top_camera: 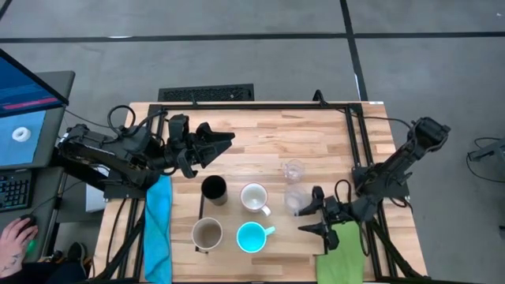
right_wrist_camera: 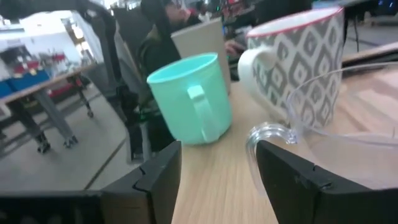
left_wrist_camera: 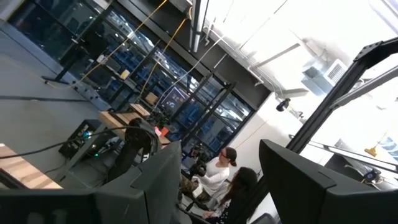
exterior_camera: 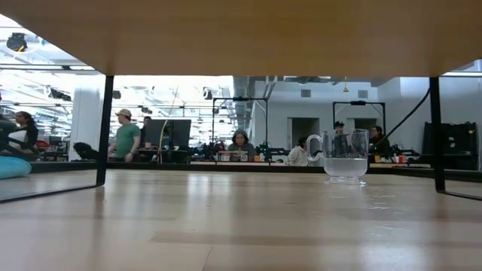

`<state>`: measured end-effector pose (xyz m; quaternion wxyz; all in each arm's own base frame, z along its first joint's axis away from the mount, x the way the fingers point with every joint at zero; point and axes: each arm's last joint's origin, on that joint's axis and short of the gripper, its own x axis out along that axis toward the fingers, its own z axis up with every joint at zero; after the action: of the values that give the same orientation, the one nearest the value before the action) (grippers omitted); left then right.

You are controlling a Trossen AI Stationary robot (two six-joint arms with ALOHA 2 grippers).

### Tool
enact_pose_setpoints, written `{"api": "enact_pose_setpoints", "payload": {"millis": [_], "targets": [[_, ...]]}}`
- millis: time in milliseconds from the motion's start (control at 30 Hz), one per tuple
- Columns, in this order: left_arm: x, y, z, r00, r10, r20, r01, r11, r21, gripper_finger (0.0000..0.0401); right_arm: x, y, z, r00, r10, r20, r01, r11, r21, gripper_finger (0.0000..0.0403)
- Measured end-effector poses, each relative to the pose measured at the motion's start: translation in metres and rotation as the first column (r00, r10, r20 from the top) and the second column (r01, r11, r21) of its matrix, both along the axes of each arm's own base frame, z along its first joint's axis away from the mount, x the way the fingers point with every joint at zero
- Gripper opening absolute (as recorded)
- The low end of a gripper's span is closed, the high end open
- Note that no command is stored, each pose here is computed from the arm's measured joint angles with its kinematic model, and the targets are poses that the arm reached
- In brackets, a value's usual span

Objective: Stack small to large cups/mugs on shelf
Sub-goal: Put the left transparent mug on the shelf, then put the transparent mug on the shelf

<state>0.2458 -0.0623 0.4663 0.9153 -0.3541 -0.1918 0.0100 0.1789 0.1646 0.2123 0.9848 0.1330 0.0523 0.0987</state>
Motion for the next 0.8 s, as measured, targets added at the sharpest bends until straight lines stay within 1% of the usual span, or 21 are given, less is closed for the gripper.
{"api": "enact_pose_setpoints", "payload": {"millis": [133,267,600,800], "targets": [[0.0,0.0,0.0,1.0,-0.004,0.002,0.004,1.0,-0.014,0.0208,-0.001,0.004,0.006,0.996,0.009,-0.086,-0.011,1.0,-0.022,0.023],[0.0,0.0,0.0,1.0,-0.005,0.002,0.005,1.0,-0.014,0.0208,-0.003,0.007,0.013,0.987,0.009,-0.162,-0.022,0.997,-0.074,0.023],[0.0,0.0,0.0,1.0,-0.011,0.005,0.011,0.999,-0.032,0.0208,0.002,0.012,0.037,0.973,-0.01,-0.23,-0.023,0.99,-0.141,0.023],[0.0,-0.002,0.0,1.0,-0.018,0.005,0.018,0.999,-0.031,0.0208,-0.001,0.012,0.045,0.932,-0.051,-0.358,0.002,0.991,-0.135,0.023]]}}
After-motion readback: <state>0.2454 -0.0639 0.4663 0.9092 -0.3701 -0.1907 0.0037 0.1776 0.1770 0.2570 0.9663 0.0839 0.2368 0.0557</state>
